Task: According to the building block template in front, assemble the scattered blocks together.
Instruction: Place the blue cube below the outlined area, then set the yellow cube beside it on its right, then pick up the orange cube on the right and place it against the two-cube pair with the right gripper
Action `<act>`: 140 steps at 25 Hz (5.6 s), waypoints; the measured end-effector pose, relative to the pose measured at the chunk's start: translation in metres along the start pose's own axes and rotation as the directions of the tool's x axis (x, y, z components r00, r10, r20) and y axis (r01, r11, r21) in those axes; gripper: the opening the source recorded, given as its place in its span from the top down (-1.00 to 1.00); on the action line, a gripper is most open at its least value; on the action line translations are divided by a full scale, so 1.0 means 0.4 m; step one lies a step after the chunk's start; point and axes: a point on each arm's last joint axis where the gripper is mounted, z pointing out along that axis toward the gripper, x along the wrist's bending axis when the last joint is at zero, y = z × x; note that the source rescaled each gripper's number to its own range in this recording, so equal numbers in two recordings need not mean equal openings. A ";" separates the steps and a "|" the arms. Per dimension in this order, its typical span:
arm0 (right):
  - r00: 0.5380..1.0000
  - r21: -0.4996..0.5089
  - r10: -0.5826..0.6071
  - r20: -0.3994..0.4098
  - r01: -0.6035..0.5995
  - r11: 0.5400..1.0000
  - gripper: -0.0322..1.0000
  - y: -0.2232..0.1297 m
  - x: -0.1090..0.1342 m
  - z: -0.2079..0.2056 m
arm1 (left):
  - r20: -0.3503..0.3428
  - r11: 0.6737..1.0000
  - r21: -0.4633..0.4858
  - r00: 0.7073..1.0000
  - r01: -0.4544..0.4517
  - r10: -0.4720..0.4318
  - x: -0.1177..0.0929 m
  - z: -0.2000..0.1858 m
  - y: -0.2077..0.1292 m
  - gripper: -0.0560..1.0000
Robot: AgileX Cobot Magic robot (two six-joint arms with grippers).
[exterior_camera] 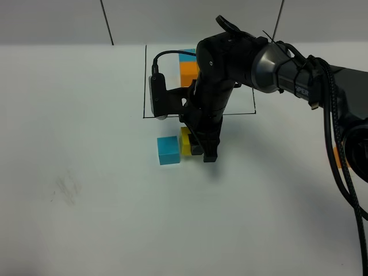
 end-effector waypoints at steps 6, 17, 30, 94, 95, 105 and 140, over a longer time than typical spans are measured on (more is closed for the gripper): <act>1.000 -0.001 0.002 -0.002 -0.002 1.000 -0.10 0.001 -0.003 0.009 | 0.000 1.000 0.000 1.000 0.000 0.000 0.000 0.000 0.000 0.89; 1.000 -0.003 0.003 -0.003 -0.003 1.000 -0.10 0.002 -0.002 0.009 | 0.000 1.000 0.000 1.000 0.000 0.000 0.000 0.000 0.000 0.89; 1.000 0.001 -0.002 -0.007 0.002 1.000 -0.10 -0.001 -0.004 0.032 | 0.000 1.000 0.000 1.000 0.000 0.000 0.000 0.000 0.000 0.89; 0.991 0.024 0.121 -0.058 -0.120 0.993 -0.10 0.020 -0.033 0.112 | -0.023 1.000 0.000 1.000 -0.013 0.013 0.005 0.000 0.000 0.89; 0.991 0.024 0.122 -0.058 -0.120 0.992 -0.10 0.020 -0.033 0.112 | -0.023 1.000 0.000 1.000 -0.013 0.013 0.005 0.000 0.000 0.89; 0.978 0.019 0.207 -0.018 -0.206 0.978 -0.56 0.032 -0.040 0.107 | -0.023 1.000 0.000 1.000 -0.013 0.013 0.005 0.000 0.000 0.89; 0.880 0.056 0.435 0.188 -0.452 0.890 0.90 -0.063 -0.111 -0.201 | -0.023 1.000 0.001 1.000 -0.012 0.012 0.005 0.000 0.000 0.89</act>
